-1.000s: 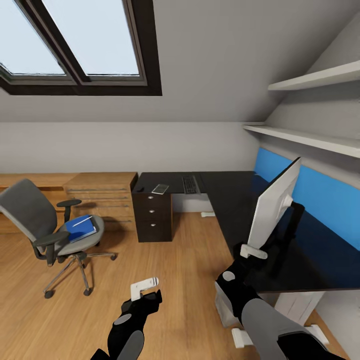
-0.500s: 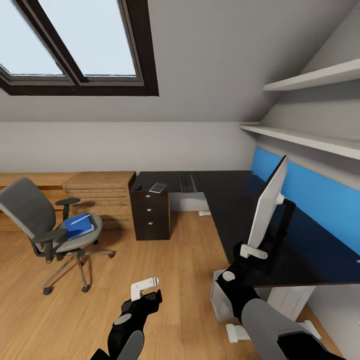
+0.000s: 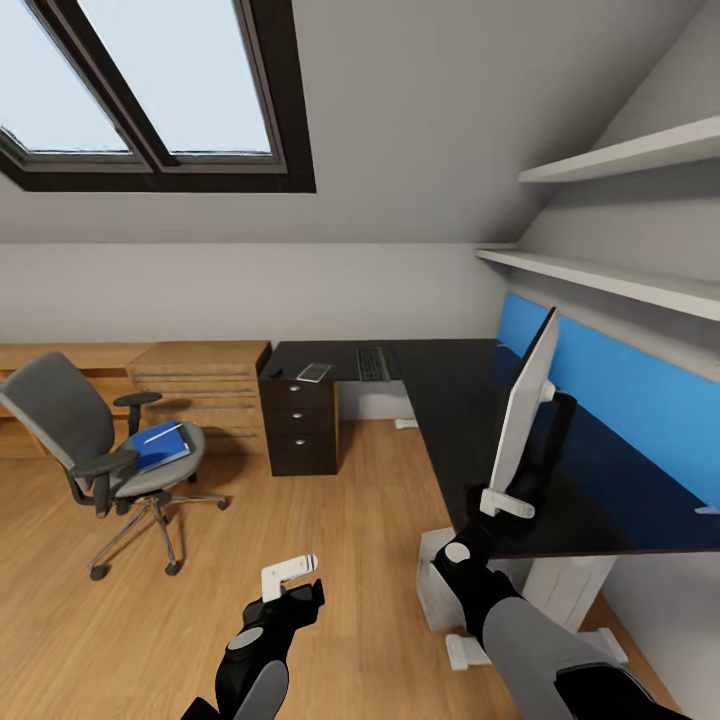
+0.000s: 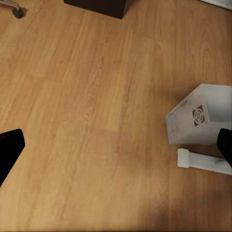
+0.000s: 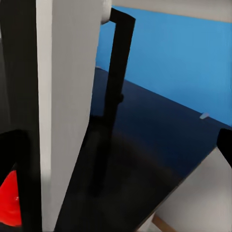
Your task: In the bedroom, organize the workspace by keeping the computer under the desk, ensuring the monitor is on the desk, placing the keyboard on the desk next to the monitor, placing the mouse on the desk next to the keyboard, moving the folder from the swivel chair onto the desk next to the mouse, stacking the notebook on top of the folder with the pen on top of the notebook, and positioning the swivel chair next to the desk.
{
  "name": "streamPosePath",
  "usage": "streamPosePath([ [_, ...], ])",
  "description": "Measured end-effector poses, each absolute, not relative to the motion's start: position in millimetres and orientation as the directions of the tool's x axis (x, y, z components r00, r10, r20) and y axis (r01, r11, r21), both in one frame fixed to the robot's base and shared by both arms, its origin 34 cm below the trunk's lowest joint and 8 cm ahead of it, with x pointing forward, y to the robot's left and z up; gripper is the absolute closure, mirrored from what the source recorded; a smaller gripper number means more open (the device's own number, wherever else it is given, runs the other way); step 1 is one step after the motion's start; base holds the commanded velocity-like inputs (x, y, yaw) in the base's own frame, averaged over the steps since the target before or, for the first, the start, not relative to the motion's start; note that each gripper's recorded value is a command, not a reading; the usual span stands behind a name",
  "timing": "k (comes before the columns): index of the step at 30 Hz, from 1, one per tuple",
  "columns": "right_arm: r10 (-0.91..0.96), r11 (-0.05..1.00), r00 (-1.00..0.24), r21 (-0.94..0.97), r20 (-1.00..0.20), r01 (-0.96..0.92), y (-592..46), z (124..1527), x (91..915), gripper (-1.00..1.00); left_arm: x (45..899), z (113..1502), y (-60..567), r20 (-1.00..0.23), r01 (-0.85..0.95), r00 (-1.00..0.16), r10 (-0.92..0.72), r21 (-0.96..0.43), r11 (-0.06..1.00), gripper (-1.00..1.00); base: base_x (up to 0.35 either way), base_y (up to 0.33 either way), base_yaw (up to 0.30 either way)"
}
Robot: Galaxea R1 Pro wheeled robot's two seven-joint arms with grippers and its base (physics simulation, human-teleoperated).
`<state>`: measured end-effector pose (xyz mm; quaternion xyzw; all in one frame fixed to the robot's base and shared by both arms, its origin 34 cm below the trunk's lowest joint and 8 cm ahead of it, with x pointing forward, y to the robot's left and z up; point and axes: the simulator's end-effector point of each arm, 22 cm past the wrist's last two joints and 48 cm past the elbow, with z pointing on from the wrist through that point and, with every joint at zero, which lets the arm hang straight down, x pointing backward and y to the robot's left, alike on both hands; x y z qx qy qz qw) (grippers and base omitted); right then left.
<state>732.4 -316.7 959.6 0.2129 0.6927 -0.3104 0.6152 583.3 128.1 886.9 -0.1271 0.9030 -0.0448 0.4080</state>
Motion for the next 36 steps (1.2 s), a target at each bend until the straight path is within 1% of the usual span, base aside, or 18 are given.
streamPosePath([
  [5,-0.087,0.717,-0.152,-0.168,-0.984,0.676,-316.2,959.6,732.6,-1.0,583.4,886.9,128.1,-0.726,-0.193,-0.634,-0.266,-0.185,0.964,-1.0,-0.049,-0.008,0.0],
  [14,-0.088,0.718,-0.153,-0.169,-0.984,0.676,-316.2,959.3,733.0,-1.0,583.3,885.9,127.8,-0.724,-0.193,-0.637,-0.267,-0.185,0.964,-1.0,-0.304,-0.017,0.0],
  [18,-0.091,0.725,-0.153,-0.171,-0.984,0.667,-315.2,959.1,734.6,-1.0,581.5,881.0,128.1,-0.718,-0.193,-0.645,-0.261,-0.177,0.965,-1.0,-0.278,-0.18,0.0],
  [23,-0.105,0.746,-0.154,-0.18,-0.983,0.641,-319.0,958.8,740.6,-1.0,571.8,855.5,129.4,-0.687,-0.2,-0.685,-0.242,-0.142,0.969,-1.0,-0.169,-0.292,0.0],
  [24,-0.107,0.792,-0.167,-0.186,-0.98,0.582,-339.1,951.5,752.7,-1.0,570.2,850.6,131.2,-0.682,-0.203,-0.692,-0.239,-0.134,0.97,-1.0,-0.086,-0.327,0.0],
  [26,-0.085,0.823,-0.177,-0.17,-0.98,0.543,-356.5,944.1,759.4,-1.0,569.9,849.7,132.4,-0.681,-0.205,-0.693,-0.238,-0.131,0.97,-1.0,0.011,-0.312,0.0],
  [27,-0.027,0.889,-0.211,-0.12,-0.977,0.442,-368.1,927.5,770.6,-1.0,569.9,849.1,133.8,-0.68,-0.207,-0.693,-0.24,-0.13,0.97,-1.0,0.166,-0.245,0.0],
  [28,-0.007,0.913,-0.232,-0.101,-0.973,0.395,-381.8,921.2,773.4,-1.0,569.7,849.1,134.3,-0.68,-0.208,-0.693,-0.24,-0.13,0.969,-1.0,0.195,-0.22,0.0],
  [33,0.094,0.966,-0.258,0.026,-0.962,0.256,-387.4,910.0,779.2,-1.0,570.2,849.0,137.5,-0.68,-0.215,-0.692,-0.244,-0.129,0.968,-1.0,0.256,-0.124,0.0],
  [36,0.122,0.976,-0.257,0.07,-0.959,0.204,-387.7,911.1,780.5,-1.0,571.3,849.4,140.9,-0.68,-0.224,-0.689,-0.251,-0.13,0.966,-1.0,0.299,-0.042,0.0],
])
